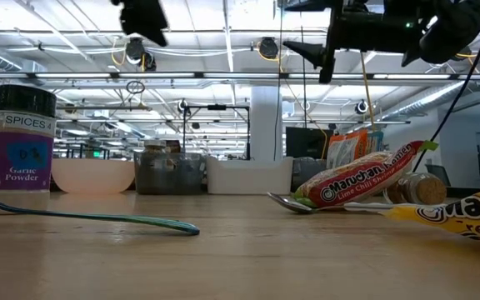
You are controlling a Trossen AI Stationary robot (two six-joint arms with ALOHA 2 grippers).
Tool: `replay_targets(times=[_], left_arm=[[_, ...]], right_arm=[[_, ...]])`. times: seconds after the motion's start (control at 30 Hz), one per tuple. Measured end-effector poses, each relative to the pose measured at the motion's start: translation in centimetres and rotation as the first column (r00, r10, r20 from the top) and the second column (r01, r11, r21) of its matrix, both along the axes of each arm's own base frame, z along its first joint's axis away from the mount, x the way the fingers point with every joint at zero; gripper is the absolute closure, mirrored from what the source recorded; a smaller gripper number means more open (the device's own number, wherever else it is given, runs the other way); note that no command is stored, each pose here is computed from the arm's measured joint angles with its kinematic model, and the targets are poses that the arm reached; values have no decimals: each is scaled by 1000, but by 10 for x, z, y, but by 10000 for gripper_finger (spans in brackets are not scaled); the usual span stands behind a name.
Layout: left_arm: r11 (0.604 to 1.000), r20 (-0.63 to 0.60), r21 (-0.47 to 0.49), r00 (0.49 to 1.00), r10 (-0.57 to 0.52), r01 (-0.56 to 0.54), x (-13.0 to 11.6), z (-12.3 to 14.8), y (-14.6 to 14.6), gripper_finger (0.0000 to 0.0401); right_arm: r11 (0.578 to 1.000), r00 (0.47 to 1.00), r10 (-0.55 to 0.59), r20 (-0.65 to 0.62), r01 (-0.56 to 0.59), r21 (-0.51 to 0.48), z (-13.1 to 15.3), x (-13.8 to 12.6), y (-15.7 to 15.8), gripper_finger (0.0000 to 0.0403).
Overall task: Pick & Place Food Item
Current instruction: Put the green noodle pack into the right black bin
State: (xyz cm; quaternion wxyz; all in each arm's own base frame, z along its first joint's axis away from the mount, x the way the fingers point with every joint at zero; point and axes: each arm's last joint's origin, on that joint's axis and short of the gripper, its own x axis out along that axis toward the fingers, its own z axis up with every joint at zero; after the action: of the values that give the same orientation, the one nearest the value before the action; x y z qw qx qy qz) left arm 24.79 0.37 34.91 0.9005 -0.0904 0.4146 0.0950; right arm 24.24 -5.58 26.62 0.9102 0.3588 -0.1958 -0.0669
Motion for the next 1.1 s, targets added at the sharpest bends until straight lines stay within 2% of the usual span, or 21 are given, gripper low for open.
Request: replay_targets(times=[0.1,0.2,0.37,0.47,0.53,0.6,0.67,0.77,0.87,0.93,1.03,1.1], left_arm=[[992,87,86,992,88,-96,11,3,4,162],[986,189,78,973,131,-148,26,5,8,161],[1000,267,-14,964,1,2,48,2,10,167],[986,325,-92,940,-102,139,64,-3,13,172],[970,320,-129,935,-155,205,73,-13,16,175],[958,353,-147,918,-180,245,83,-17,20,177],[948,344,-181,920,-188,262,91,-26,25,178],[935,342,-234,923,-176,265,99,-36,32,174],[920,318,-287,933,-170,266,104,-45,35,172],[912,287,-315,942,-171,262,102,-49,37,173],[913,292,-301,938,-188,276,103,-48,37,179],[913,276,-304,942,-190,273,101,-50,38,184]], right_arm=[[999,998,35,51,-37,35,4,0,5,126],[998,988,51,143,-57,36,11,-3,7,126],[998,945,59,323,-57,-18,33,-11,9,126],[994,948,92,306,-72,-77,54,-8,10,126],[989,971,125,206,-105,-103,68,0,10,128],[984,988,153,25,-149,-100,77,6,10,132],[980,969,165,-185,-181,-76,86,14,12,139],[978,856,183,-483,-207,4,88,14,15,148],[975,736,215,-642,-203,93,78,10,20,154],[969,664,246,-706,-181,167,66,6,23,157],[955,542,293,-787,-125,269,43,-4,30,160],[951,512,297,-806,-80,299,31,-7,37,160]])
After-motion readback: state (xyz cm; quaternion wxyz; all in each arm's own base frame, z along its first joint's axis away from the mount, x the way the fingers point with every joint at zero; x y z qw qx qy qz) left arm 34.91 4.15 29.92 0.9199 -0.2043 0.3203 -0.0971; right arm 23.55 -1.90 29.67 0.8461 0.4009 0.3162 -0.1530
